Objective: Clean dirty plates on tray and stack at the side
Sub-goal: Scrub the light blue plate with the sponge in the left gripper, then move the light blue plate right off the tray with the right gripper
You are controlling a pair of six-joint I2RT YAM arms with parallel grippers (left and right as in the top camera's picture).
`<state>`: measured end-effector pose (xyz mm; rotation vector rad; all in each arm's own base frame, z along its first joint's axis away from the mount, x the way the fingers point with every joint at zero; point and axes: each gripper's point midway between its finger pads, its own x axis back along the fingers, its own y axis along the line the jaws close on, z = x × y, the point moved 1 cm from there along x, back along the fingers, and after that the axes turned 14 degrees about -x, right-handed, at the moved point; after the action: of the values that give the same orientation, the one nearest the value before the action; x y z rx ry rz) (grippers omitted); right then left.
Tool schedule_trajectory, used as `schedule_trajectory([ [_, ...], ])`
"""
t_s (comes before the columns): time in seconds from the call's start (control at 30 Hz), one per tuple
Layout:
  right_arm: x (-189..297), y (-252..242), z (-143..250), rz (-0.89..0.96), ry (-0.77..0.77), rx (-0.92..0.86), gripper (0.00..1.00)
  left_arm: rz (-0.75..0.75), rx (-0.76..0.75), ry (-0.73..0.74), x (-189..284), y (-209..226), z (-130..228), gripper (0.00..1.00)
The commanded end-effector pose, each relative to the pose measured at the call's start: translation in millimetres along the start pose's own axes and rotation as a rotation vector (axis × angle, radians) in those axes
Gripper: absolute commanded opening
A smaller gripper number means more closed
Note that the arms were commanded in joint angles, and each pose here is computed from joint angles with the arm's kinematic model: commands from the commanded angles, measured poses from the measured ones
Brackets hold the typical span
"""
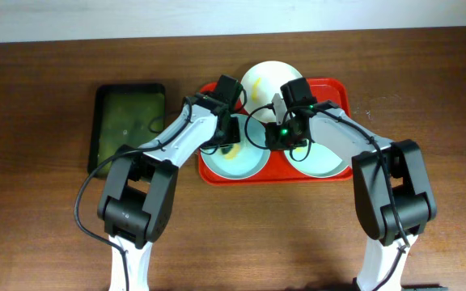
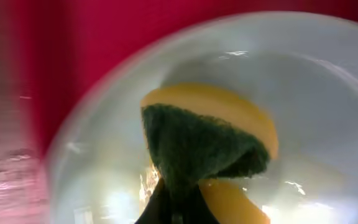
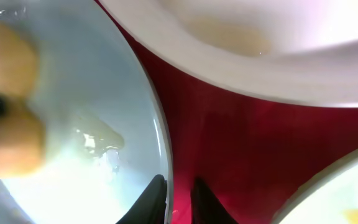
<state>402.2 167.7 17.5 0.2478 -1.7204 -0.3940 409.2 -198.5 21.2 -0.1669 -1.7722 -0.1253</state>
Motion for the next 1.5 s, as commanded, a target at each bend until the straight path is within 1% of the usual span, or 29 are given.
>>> schedule_trajectory([
  [0.0, -3, 0, -5, 0.006, -0.005, 0.005, 0.17, -0.380, 0.001, -0.012, 11, 73, 3, 0.00],
  [0.03, -3, 0, -5, 0.005, -0.008, 0.005, 0.17, -0.404, 0.003, -0.030, 26, 78, 0, 0.00],
  [0.07, -3, 0, -6, 0.005, -0.008, 0.006, 0.17, -0.398, 0.009, -0.053, 36, 77, -3, 0.00],
  [0.1, -3, 1, -6, 0.004, -0.009, 0.006, 0.14, -0.377, 0.022, -0.089, 50, 75, -8, 0.00],
  [0.13, 0, 3, -8, 0.001, -0.014, 0.010, 0.04, -0.339, 0.038, -0.130, 68, 71, -13, 0.00],
  [0.17, 4, 8, -11, -0.012, -0.022, 0.016, 0.04, -0.288, 0.050, -0.163, 85, 66, -17, 0.00],
  [0.23, 16, 17, -15, -0.031, -0.048, 0.032, 0.04, -0.204, 0.078, -0.185, 119, 65, -12, 0.00],
  [0.3, 35, 33, -17, -0.048, -0.089, 0.077, 0.04, -0.217, 0.190, -0.187, 162, 97, 8, 0.00],
  [0.37, 59, 55, -18, -0.047, -0.155, 0.129, 0.04, -0.253, 0.281, -0.151, 189, 138, 32, 0.00],
  [0.47, 107, 65, -29, 0.221, -0.347, 0.205, 0.04, -0.313, 0.406, -0.060, 200, 190, 65, 0.00],
  [0.53, 165, 79, -39, 0.484, -0.527, 0.266, 0.04, -0.307, 0.478, -0.017, 200, 210, 77, 0.00],
  [0.6, 208, 99, -42, 0.670, -0.638, 0.401, 0.04, -0.287, 0.520, -0.003, 200, 219, 82, 0.00],
  [0.63, 232, 108, -44, 0.797, -0.711, 0.470, 0.04, -0.285, 0.527, 0.001, 200, 221, 84, 0.00],
  [0.7, 266, 124, -40, 1.002, -0.830, 0.541, 0.04, -0.286, 0.527, 0.003, 200, 221, 84, 0.00],
  [0.73, 279, 137, -34, 1.102, -0.865, 0.599, 0.04, -0.288, 0.527, 0.003, 200, 221, 84, 0.00],
  [0.83, 301, 163, -22, 1.278, -0.881, 0.731, 0.04, -0.293, 0.527, 0.003, 200, 222, 84, 0.00],
  [0.87, 307, 170, -19, 1.347, -0.855, 0.789, 0.04, -0.292, 0.527, 0.004, 200, 222, 85, 0.00],
  [0.93, 311, 174, -18, 1.414, -0.802, 0.863, 0.04, -0.290, 0.527, 0.004, 200, 221, 85, 0.00],
  [1.07, 309, 175, -19, 1.396, -0.808, 0.861, 0.04, -0.290, 0.528, 0.003, 200, 221, 84, 0.00],
  [1.13, 303, 177, -20, 1.312, -0.861, 0.814, 0.04, -0.282, 0.528, 0.003, 200, 220, 84, 0.00],
  [1.17, 302, 176, -19, 1.266, -0.900, 0.757, 0.04, -0.281, 0.528, 0.004, 200, 220, 84, 0.00],
  [1.2, 285, 172, -19, 1.146, -0.903, 0.722, 0.04, -0.281, 0.528, 0.004, 200, 220, 84, 0.00],
  [1.23, 232, 168, -11, 0.925, -0.696, 0.865, 0.04, -0.276, 0.528, 0.004, 199, 219, 84, 0.00],
  [1.27, 191, 158, 0, 0.787, -0.517, 0.939, 0.04, -0.274, 0.528, 0.004, 199, 219, 84, 0.00],
  [1.3, 176, 128, -8, 0.839, -0.446, 0.877, 0.04, -0.274, 0.528, 0.004, 199, 219, 84, 0.00],
  [1.37, 198, 94, -36, 0.929, -0.553, 0.639, 0.04, -0.275, 0.528, 0.004, 199, 219, 84, 0.00],
  [1.4, 213, 77, -50, 0.925, -0.587, 0.545, 0.04, -0.275, 0.528, 0.004, 199, 219, 84, 0.00],
  [1.43, 219, 59, -58, 0.854, -0.575, 0.456, 0.04, -0.275, 0.528, 0.005, 199, 219, 84, 0.00],
  [1.47, 217, 50, -60, 0.776, -0.534, 0.424, 0.04, -0.275, 0.528, 0.005, 199, 219, 84, 0.00],
])
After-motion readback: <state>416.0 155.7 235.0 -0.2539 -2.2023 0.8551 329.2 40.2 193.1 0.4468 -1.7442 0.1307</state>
